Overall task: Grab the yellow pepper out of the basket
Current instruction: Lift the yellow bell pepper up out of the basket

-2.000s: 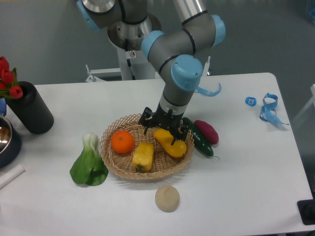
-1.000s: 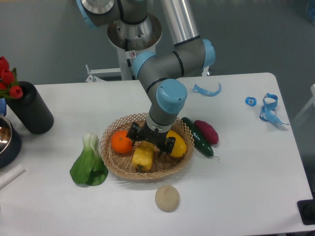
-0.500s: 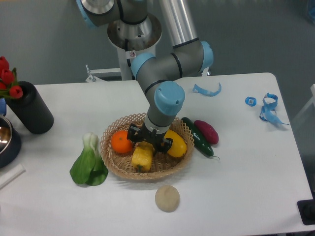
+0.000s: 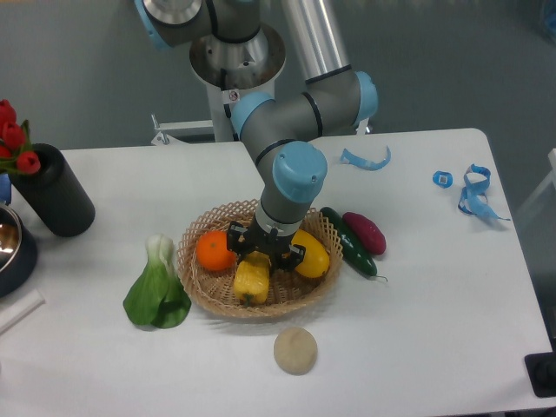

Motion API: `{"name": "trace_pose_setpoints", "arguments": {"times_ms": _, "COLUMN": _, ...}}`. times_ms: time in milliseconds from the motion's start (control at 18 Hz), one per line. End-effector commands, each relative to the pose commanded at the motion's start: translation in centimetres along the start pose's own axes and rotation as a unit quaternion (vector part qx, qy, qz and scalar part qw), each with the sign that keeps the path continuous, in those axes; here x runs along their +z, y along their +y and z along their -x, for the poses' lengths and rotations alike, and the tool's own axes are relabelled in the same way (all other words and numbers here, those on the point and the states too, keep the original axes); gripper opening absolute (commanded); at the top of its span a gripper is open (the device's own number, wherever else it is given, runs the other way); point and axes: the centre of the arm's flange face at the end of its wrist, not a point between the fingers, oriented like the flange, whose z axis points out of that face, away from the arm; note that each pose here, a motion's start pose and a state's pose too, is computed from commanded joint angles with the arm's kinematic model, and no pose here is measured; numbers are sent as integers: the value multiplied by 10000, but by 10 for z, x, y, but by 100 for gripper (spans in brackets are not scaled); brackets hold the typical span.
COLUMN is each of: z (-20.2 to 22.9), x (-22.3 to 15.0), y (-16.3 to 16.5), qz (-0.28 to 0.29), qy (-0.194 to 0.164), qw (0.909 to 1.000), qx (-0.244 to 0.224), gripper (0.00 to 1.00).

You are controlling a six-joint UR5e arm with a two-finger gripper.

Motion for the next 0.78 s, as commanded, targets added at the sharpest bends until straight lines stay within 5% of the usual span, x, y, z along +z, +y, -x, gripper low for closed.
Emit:
{"name": "trace_pose_setpoints", "arguments": {"times_ms": 556, "z": 39, "x": -68, "y": 5, "qz": -438, "qy": -444, "qw": 9979, "qx": -179, "gripper": 26}}
{"name": "trace_pose_setpoints", "arguments": {"times_ms": 778, "z": 68, "x": -99, "y": 18, "qz": -402, "qy": -871, "qw": 9953, "qx": 139, "gripper": 26}}
